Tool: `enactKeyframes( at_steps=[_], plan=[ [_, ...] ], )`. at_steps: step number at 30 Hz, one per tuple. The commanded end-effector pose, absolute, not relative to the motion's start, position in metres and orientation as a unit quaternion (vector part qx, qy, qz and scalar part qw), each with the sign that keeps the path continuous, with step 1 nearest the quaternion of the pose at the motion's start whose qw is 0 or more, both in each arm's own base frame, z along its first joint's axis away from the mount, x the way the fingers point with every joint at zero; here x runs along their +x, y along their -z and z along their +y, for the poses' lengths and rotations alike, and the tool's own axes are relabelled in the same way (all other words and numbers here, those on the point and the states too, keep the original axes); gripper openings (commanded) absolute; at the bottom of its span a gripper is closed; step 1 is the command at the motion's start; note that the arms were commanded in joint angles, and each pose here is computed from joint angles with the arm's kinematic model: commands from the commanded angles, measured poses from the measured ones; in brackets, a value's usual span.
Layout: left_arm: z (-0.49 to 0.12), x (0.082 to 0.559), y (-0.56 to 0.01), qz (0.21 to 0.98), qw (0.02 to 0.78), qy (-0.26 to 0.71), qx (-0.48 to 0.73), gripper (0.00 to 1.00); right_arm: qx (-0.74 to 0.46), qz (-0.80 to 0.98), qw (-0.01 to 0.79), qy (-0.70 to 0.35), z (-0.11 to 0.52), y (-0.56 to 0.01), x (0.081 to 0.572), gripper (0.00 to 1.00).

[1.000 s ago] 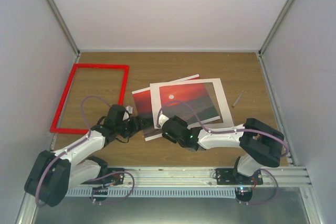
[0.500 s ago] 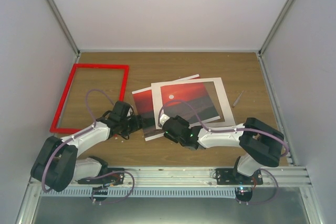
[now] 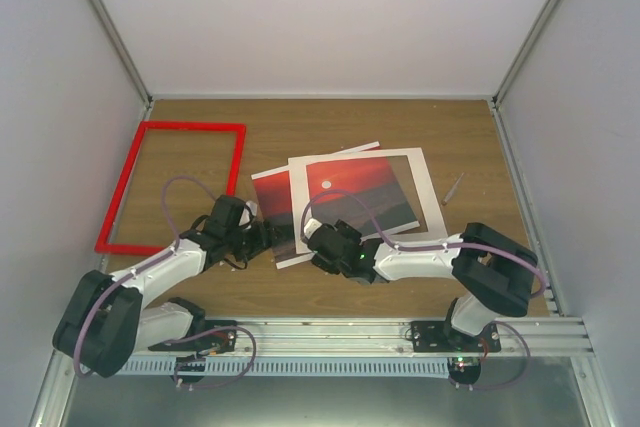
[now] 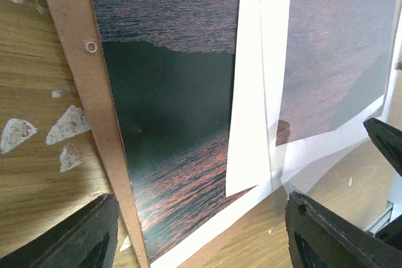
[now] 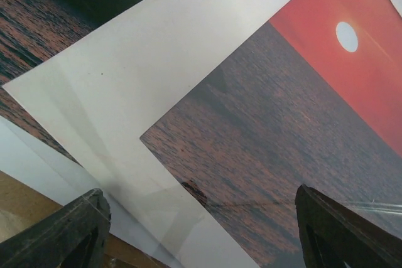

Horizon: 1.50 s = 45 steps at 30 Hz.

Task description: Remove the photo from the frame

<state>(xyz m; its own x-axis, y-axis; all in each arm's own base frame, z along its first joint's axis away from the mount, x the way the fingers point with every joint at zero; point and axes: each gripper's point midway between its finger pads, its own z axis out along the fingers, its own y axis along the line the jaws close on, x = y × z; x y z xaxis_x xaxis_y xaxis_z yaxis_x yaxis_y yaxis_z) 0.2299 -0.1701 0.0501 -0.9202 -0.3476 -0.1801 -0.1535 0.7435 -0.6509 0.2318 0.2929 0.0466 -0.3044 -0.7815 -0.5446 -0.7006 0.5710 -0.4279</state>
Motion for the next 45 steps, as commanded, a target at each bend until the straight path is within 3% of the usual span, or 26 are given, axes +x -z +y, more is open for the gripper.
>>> enactKeyframes(
  at_steps=[1,21,30,45],
  plan=[
    [-0.176,0.240,-0.066,0.912,0.167,0.351,-0.128,0.72,-0.445,0.813,0.376,0.029,0.300,-0.057,0.234,0.82],
    [-0.159,0.258,-0.062,0.919,0.175,0.326,-0.135,0.72,-0.463,0.805,0.323,-0.183,0.351,-0.089,0.217,0.90],
    [-0.152,0.238,-0.046,0.909,0.150,0.359,-0.148,0.71,-0.535,0.769,0.288,-0.199,0.391,-0.069,0.197,0.92],
    [-0.139,0.238,-0.042,0.904,0.154,0.361,-0.167,0.67,-0.562,0.768,0.258,-0.165,0.404,-0.033,0.201,0.96]
  ],
)
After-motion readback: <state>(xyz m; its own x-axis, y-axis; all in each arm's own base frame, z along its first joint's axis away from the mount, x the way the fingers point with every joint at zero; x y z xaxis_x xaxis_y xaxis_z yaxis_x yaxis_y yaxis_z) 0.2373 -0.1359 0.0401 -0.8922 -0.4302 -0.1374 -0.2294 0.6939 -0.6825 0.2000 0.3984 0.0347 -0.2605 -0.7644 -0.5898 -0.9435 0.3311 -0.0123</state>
